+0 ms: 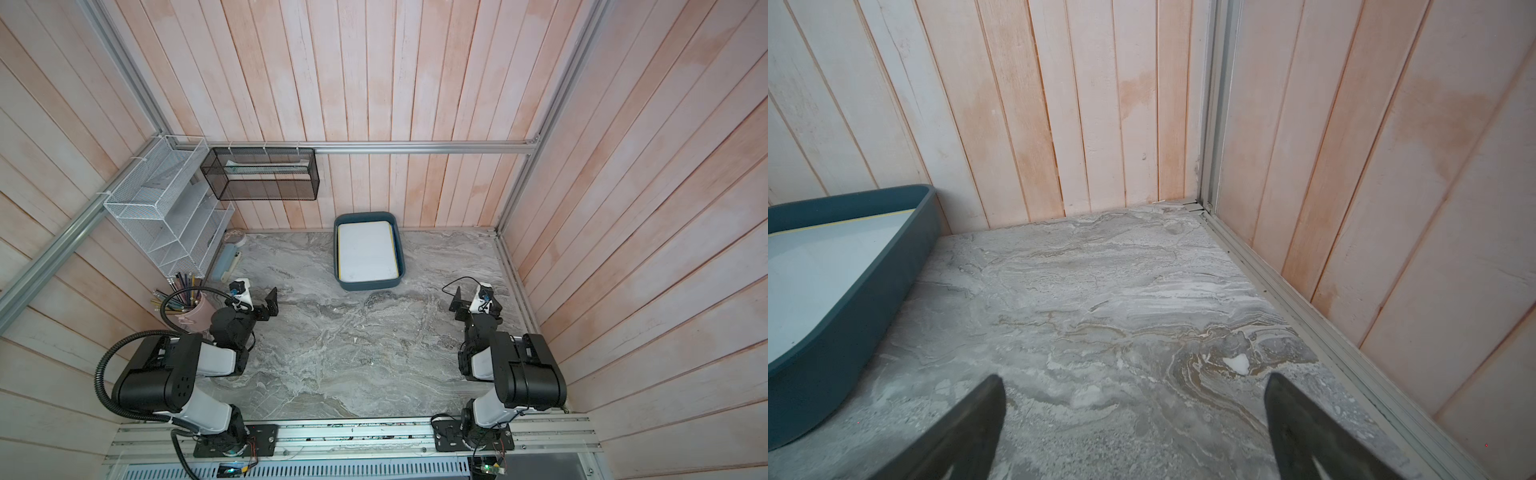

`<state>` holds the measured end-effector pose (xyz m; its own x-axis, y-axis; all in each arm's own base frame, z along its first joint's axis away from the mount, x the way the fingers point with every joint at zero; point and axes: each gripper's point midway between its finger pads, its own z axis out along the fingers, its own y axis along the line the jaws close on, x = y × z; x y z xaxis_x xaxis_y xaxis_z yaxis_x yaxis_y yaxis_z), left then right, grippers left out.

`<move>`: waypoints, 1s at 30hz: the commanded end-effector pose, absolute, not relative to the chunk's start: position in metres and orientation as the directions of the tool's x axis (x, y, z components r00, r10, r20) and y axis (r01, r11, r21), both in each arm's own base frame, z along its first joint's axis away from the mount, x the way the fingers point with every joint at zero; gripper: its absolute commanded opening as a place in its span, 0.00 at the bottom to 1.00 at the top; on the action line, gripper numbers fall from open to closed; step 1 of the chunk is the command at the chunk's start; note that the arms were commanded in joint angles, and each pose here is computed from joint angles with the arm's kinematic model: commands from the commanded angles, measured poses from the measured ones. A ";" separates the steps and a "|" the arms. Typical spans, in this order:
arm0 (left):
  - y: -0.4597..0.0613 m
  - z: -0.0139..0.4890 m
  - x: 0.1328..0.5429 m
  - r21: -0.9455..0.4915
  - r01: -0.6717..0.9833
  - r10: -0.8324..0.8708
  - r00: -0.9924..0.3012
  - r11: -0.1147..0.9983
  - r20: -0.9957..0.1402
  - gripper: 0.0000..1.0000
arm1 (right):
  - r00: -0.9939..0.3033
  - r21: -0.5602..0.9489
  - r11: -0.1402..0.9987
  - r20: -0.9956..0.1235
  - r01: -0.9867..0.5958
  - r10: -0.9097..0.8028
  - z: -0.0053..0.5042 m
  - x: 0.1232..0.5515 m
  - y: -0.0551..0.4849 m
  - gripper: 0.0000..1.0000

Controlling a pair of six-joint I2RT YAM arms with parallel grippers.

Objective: Put the whiteboard into the storage box
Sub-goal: Reset both arms

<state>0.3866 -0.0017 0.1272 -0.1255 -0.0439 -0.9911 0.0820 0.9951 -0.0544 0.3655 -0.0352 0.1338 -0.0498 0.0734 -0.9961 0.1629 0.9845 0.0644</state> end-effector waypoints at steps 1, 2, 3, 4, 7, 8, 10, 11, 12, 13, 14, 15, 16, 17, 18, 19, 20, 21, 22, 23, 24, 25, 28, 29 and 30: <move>-0.002 0.132 0.387 -0.033 0.092 -0.022 -0.111 0.995 -0.994 1.00 | -0.060 0.047 0.989 -0.997 0.141 0.055 0.133 0.370 -0.031 0.98; -0.002 0.132 0.387 -0.033 0.091 -0.022 -0.112 0.995 -0.993 1.00 | -0.061 0.047 0.989 -0.997 0.140 0.056 0.133 0.370 -0.030 0.98; -0.002 0.131 0.387 -0.034 0.090 -0.023 -0.114 0.995 -0.993 1.00 | -0.062 0.046 0.989 -0.997 0.140 0.055 0.133 0.370 -0.030 0.98; -0.002 0.132 0.387 -0.033 0.091 -0.022 -0.113 0.995 -0.993 1.00 | -0.064 0.043 0.989 -0.997 0.141 0.052 0.132 0.370 -0.029 0.98; -0.002 0.131 0.387 -0.034 0.091 -0.023 -0.114 0.995 -0.993 1.00 | -0.064 0.041 0.989 -0.997 0.139 0.051 0.133 0.370 -0.029 0.98; -0.002 0.131 0.387 -0.033 0.091 -0.023 -0.114 0.995 -0.993 1.00 | -0.064 0.040 0.990 -0.997 0.139 0.049 0.132 0.370 -0.029 0.98; -0.002 0.132 0.387 -0.033 0.091 -0.023 -0.112 0.995 -0.993 1.00 | -0.068 0.036 0.991 -0.997 0.126 0.045 0.133 0.372 -0.027 0.98; -0.002 0.132 0.387 -0.033 0.090 -0.023 -0.112 0.995 -0.993 1.00 | -0.069 0.036 0.992 -0.997 0.125 0.045 0.132 0.372 -0.026 0.98; -0.002 0.132 0.387 -0.034 0.091 -0.024 -0.113 0.995 -0.993 1.00 | -0.067 0.036 0.992 -0.997 0.124 0.045 0.133 0.372 -0.026 0.98; -0.002 0.132 0.387 -0.033 0.091 -0.022 -0.111 0.995 -0.994 1.00 | -0.068 0.036 0.992 -0.997 0.125 0.045 0.132 0.372 -0.026 0.98; -0.002 0.131 0.387 -0.033 0.091 -0.023 -0.114 0.995 -0.993 1.00 | -0.067 0.036 0.991 -0.997 0.126 0.045 0.132 0.372 -0.027 0.98; -0.002 0.132 0.387 -0.034 0.091 -0.024 -0.112 0.995 -0.993 1.00 | -0.067 0.036 0.991 -0.997 0.125 0.045 0.132 0.372 -0.026 0.98; -0.002 0.132 0.387 -0.034 0.091 -0.023 -0.111 0.995 -0.994 1.00 | -0.068 0.036 0.991 -0.997 0.126 0.045 0.132 0.372 -0.027 0.98; -0.002 0.132 0.387 -0.033 0.090 -0.022 -0.112 0.995 -0.993 1.00 | -0.066 0.036 0.992 -0.997 0.125 0.045 0.133 0.372 -0.026 0.98; -0.002 0.132 0.387 -0.034 0.090 -0.024 -0.111 0.995 -0.994 1.00 | -0.067 0.036 0.991 -0.997 0.125 0.045 0.133 0.372 -0.027 0.98; -0.002 0.132 0.387 -0.033 0.091 -0.022 -0.113 0.995 -0.993 1.00 | -0.067 0.036 0.992 -0.997 0.124 0.044 0.132 0.372 -0.026 0.98; -0.002 0.132 0.387 -0.033 0.091 -0.023 -0.111 0.995 -0.994 1.00 | -0.067 0.036 0.991 -0.997 0.125 0.044 0.133 0.372 -0.026 0.98; -0.002 0.132 0.387 -0.034 0.090 -0.024 -0.113 0.995 -0.993 1.00 | -0.067 0.036 0.992 -0.997 0.124 0.045 0.132 0.372 -0.026 0.98; -0.002 0.132 0.387 -0.033 0.091 -0.023 -0.110 0.995 -0.994 1.00 | -0.067 0.036 0.991 -0.997 0.125 0.045 0.132 0.372 -0.026 0.98; -0.002 0.132 0.387 -0.033 0.091 -0.023 -0.110 0.995 -0.994 1.00 | -0.067 0.036 0.992 -0.997 0.124 0.045 0.132 0.372 -0.026 0.98; -0.002 0.132 0.387 -0.033 0.091 -0.023 -0.112 0.995 -0.993 1.00 | -0.066 0.036 0.991 -0.997 0.125 0.044 0.133 0.372 -0.026 0.98; -0.003 0.132 0.387 -0.033 0.092 -0.023 -0.112 0.995 -0.993 1.00 | -0.068 0.036 0.991 -0.997 0.125 0.045 0.132 0.372 -0.026 0.98; -0.025 0.133 0.378 0.003 0.228 0.023 -0.088 0.974 -0.996 1.00 | -0.062 0.017 0.995 -0.998 -0.094 0.011 0.134 0.369 0.004 0.98; -0.034 0.137 0.370 0.023 0.283 0.040 -0.053 0.959 -0.998 1.00 | -0.042 0.006 0.985 -0.999 -0.172 -0.001 0.137 0.364 0.014 0.98; -0.036 0.139 0.363 0.038 0.293 0.049 -0.030 0.955 -0.998 1.00 | -0.032 0.005 0.985 -1.000 -0.172 0.000 0.138 0.362 0.014 0.98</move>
